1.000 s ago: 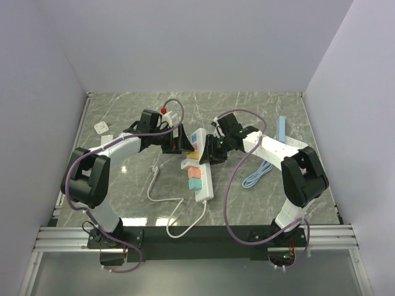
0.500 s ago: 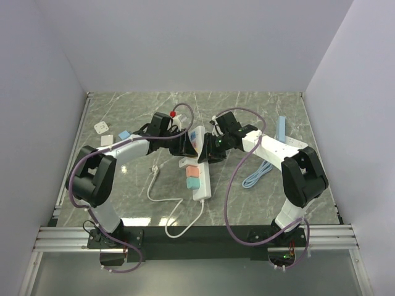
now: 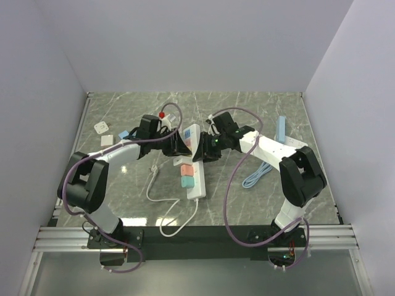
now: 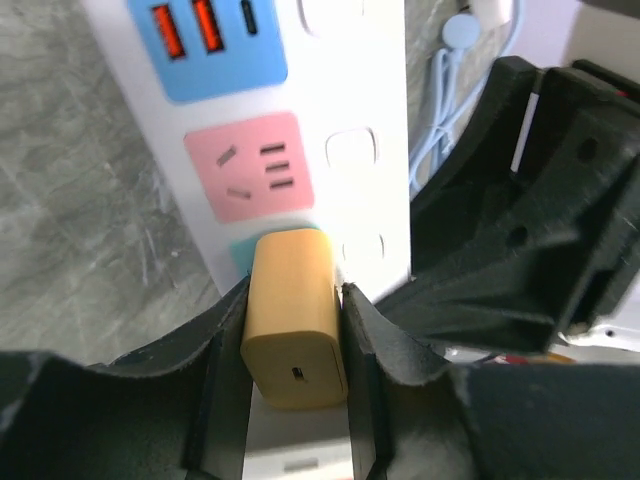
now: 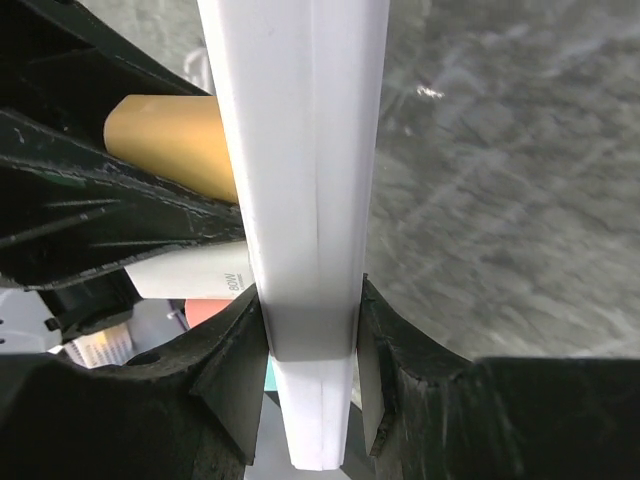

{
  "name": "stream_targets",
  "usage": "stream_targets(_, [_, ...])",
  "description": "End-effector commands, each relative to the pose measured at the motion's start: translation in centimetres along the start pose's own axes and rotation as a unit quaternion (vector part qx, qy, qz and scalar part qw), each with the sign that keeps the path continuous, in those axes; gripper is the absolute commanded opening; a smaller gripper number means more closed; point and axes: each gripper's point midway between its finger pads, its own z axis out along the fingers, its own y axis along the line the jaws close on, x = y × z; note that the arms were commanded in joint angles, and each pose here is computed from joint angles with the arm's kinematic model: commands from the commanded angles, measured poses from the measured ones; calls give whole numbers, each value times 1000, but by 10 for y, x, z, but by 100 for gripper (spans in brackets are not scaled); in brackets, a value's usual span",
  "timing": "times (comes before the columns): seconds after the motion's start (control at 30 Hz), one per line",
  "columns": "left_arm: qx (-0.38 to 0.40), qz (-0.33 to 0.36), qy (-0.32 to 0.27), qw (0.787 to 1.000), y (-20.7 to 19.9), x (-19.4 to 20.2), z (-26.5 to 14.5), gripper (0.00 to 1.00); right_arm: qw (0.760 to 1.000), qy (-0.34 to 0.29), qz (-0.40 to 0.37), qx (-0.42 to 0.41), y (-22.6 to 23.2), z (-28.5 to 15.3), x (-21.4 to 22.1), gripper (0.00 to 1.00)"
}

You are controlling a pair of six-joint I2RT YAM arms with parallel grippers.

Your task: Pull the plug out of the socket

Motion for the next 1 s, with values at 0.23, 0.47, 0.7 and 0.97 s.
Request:
stream_targets(0.23, [31, 7, -60, 998, -22, -34, -26, 1, 999, -13, 32, -19, 5, -1, -12, 0])
stream_targets(0.47, [-100, -4, -112, 989, 24, -67, -59, 0, 1000, -20, 19, -14, 8, -8, -14, 0])
stream_targets(0.7, [-172, -85, -176, 965, 134, -105, -120, 1, 1000, -24, 4, -9, 9, -18, -12, 0])
stream_targets(0.97, [-198, -148, -222, 943, 191, -130, -143, 10, 1000, -19, -4, -13, 10, -19, -9, 0])
